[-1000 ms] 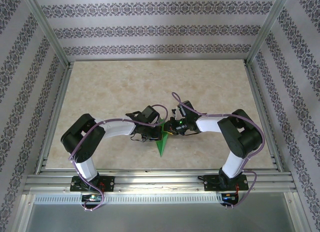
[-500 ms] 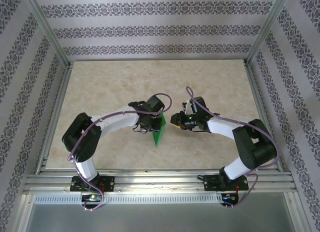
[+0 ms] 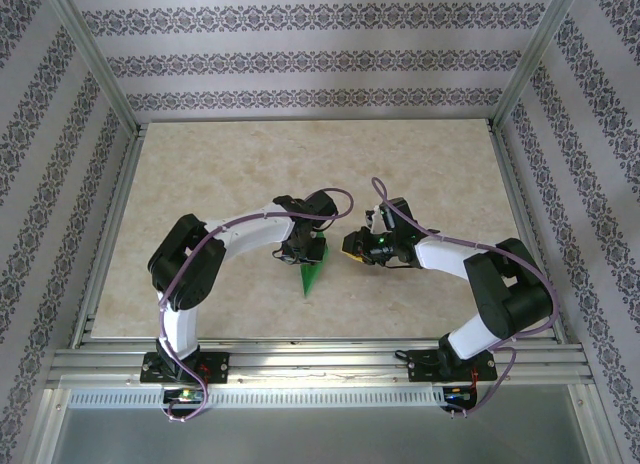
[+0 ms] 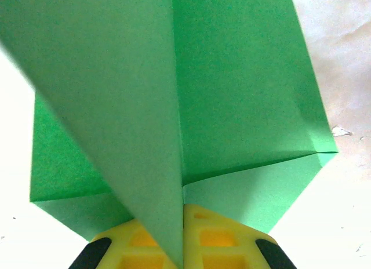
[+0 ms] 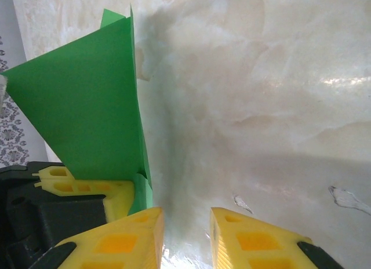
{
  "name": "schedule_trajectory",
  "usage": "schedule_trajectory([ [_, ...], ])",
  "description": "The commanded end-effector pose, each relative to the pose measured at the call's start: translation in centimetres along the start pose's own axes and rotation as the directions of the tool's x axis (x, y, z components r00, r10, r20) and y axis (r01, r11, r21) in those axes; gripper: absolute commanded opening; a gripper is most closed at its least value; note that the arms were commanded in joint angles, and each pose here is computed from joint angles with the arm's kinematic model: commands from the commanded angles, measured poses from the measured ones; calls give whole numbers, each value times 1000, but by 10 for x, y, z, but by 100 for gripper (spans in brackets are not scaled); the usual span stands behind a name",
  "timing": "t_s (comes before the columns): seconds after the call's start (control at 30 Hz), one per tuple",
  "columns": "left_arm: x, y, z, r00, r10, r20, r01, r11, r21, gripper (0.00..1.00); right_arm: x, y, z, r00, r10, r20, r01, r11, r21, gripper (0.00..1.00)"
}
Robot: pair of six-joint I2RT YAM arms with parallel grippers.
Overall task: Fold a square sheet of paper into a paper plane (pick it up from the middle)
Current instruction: Move a paper plane to the center of the table.
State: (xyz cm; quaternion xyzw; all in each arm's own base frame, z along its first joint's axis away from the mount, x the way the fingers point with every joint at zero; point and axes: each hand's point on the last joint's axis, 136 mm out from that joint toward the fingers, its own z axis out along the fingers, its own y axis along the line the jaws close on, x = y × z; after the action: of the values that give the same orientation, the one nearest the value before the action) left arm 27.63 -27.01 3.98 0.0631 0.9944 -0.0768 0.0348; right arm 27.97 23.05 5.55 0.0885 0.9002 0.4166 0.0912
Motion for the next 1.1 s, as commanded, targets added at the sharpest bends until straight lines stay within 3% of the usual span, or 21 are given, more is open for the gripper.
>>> schedule_trajectory([
  [0.0,8,3,2,999,17,-37,-18,1000,-25,9,0,-1,-3,1000,-16,11,16,1000,5,28],
  [1.07,5,3,19,999,-4,-42,3,1000,-27,15,4,-7,2,1000,-2,-6,2,1000,8,28],
])
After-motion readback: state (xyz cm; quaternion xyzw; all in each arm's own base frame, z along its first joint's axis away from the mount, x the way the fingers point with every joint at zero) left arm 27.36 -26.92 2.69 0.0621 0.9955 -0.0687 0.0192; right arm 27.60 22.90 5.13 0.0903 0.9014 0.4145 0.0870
